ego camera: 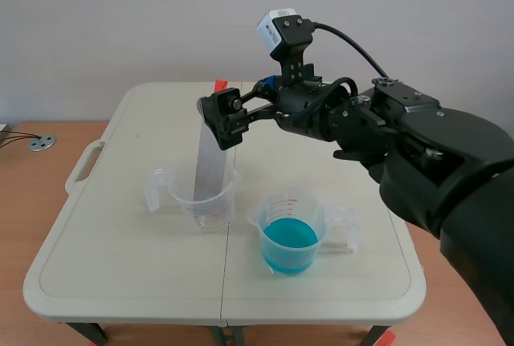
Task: Hold the metal plate by the orange handle, dip it into the blue solution, take it out and point at it, then put the plate back in the beaker on the left.
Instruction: 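Lift the metal plate out of the left beaker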
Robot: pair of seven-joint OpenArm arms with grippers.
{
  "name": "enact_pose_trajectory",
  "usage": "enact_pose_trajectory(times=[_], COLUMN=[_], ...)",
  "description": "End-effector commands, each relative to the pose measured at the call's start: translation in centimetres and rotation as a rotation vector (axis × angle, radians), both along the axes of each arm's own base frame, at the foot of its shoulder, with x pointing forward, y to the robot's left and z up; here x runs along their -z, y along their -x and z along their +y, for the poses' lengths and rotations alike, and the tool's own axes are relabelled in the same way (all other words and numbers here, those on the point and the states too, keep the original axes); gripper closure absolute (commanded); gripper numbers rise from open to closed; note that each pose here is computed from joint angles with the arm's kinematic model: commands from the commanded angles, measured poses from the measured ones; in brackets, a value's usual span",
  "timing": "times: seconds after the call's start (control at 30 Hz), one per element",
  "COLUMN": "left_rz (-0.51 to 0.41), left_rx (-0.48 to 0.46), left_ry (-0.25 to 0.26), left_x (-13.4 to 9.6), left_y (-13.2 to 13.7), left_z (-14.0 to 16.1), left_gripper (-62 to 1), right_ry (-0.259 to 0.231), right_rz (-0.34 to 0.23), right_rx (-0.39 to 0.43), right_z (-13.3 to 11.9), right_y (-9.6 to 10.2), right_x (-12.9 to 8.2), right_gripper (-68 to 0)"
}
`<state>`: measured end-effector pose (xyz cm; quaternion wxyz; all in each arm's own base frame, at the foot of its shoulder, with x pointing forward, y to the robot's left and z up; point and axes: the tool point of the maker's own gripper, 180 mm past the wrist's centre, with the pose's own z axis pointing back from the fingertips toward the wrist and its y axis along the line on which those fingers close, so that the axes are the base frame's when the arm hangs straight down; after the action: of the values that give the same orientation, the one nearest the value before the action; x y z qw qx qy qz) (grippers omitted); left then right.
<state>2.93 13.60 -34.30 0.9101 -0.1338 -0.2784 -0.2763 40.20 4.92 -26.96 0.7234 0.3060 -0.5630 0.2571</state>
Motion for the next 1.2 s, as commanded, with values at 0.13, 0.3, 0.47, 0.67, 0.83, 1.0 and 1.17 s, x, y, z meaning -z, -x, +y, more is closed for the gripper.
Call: enact_pose_trajectory(times=[0.13,0.3,0.47,0.67,0.83,1.0,1.17], left_rz=[-0.012,-0.012,-0.012,-0.012,-0.012,-0.012,-0.012], left_rx=[0.000,0.000,0.000,0.000,0.000,0.000,0.000], left_ry=[0.018,0.018,0.018,0.018,0.018,0.018,0.018], left_x=[-0.4,-0.4,-0.4,-0.4,-0.4,-0.4,-0.4], left_y=[-0.2,-0.2,-0.2,-0.2,-0.2,-0.2,-0.2], left_z=[-0.4,-0.4,-0.4,-0.4,-0.4,-0.4,-0.4], left_gripper=[-3.1,-3.1,-3.1,-3.1,-3.1,-3.1,-3.1], right_ry=[-0.029,-0.027,-0.027,-0.035,-0.045,-0.044,-0.042], right_rz=[-0.065,-0.054,-0.020,0.000,-0.004,-0.003,-0.002], right_rx=[-0.027,-0.037,-0.037,-0.044,-0.052,-0.052,-0.052], right_z=[1.6,2.5,3.3,4.0,4.3,4.3,4.3], right_y=[-1.2,-1.6,-2.1,-2.1,-2.0,-2.0,-2.0], right_x=[-3.0,-3.1,-2.4,-2.0,-2.2,-2.2,-2.1], right_gripper=[-66.3,-66.3,-66.3,-66.3,-60.1,-51.3,-42.2])
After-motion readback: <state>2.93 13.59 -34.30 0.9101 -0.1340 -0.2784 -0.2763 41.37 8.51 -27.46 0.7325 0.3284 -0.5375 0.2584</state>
